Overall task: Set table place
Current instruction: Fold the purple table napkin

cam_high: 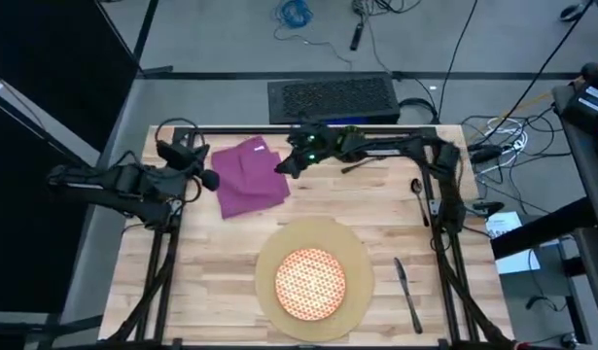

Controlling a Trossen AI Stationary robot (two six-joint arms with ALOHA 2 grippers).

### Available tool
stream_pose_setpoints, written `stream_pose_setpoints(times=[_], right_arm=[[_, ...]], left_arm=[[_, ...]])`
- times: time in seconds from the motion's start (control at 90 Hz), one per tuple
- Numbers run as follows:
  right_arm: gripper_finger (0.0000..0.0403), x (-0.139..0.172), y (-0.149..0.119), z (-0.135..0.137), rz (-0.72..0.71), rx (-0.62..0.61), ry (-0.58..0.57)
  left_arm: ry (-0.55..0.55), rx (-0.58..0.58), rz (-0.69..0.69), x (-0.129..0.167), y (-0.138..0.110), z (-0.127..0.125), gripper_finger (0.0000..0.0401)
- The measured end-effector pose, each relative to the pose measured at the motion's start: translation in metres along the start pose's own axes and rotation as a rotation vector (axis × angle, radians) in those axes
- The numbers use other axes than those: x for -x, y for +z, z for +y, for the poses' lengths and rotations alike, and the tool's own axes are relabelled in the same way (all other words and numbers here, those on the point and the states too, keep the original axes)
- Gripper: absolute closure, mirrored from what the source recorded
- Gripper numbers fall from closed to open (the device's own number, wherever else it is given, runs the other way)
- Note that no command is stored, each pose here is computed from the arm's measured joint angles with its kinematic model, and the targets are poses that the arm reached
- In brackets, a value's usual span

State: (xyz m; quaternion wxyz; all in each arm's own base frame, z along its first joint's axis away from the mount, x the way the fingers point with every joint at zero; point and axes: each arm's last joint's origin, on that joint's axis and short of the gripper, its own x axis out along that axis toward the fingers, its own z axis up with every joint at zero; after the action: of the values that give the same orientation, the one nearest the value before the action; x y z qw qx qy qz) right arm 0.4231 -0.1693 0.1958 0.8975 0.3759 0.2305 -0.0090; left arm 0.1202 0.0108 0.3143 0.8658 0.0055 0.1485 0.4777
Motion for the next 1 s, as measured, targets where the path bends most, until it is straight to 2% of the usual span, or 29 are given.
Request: stream_pose_setpoints(times=[0.067, 0.211, 0.311, 0.367, 0.522, 0.667, 1.0], right_arm=[[0.0243, -0.007, 0.001, -0.008, 0.019, -0.033, -0.025], [0.0238, -0.015, -0.003, -0.032, 0.081, -0.078, -0.168], [0.0238, -0.015, 0.005, -0.023, 0.064, -0.019, -0.207], [0.0238, -0.012, 0.008, -0.019, 0.055, 0.007, -0.265], [0.0238, -0.012, -0.004, -0.031, 0.128, -0.015, -0.380], [0.0238, -0.018, -0.013, -0.016, 0.165, 0.010, -0.383], [0.0238, -0.034, -0.035, -0.013, 0.223, 0.013, -0.447]], left_arm=[[0.002, 0.004, -0.005, 0.000, 0.001, 0.000, 0.0401], [0.004, -0.001, -0.005, 0.000, 0.000, 0.001, 0.0401], [-0.006, -0.001, -0.001, 0.000, 0.000, 0.000, 0.0401], [-0.013, -0.001, 0.004, 0.000, 0.000, -0.001, 0.0401], [-0.036, 0.001, 0.013, 0.000, 0.000, -0.002, 0.0401], [-0.037, 0.008, 0.010, 0.000, 0.000, -0.002, 0.0401], [-0.065, 0.027, 0.008, 0.000, 0.002, -0.003, 0.0401]])
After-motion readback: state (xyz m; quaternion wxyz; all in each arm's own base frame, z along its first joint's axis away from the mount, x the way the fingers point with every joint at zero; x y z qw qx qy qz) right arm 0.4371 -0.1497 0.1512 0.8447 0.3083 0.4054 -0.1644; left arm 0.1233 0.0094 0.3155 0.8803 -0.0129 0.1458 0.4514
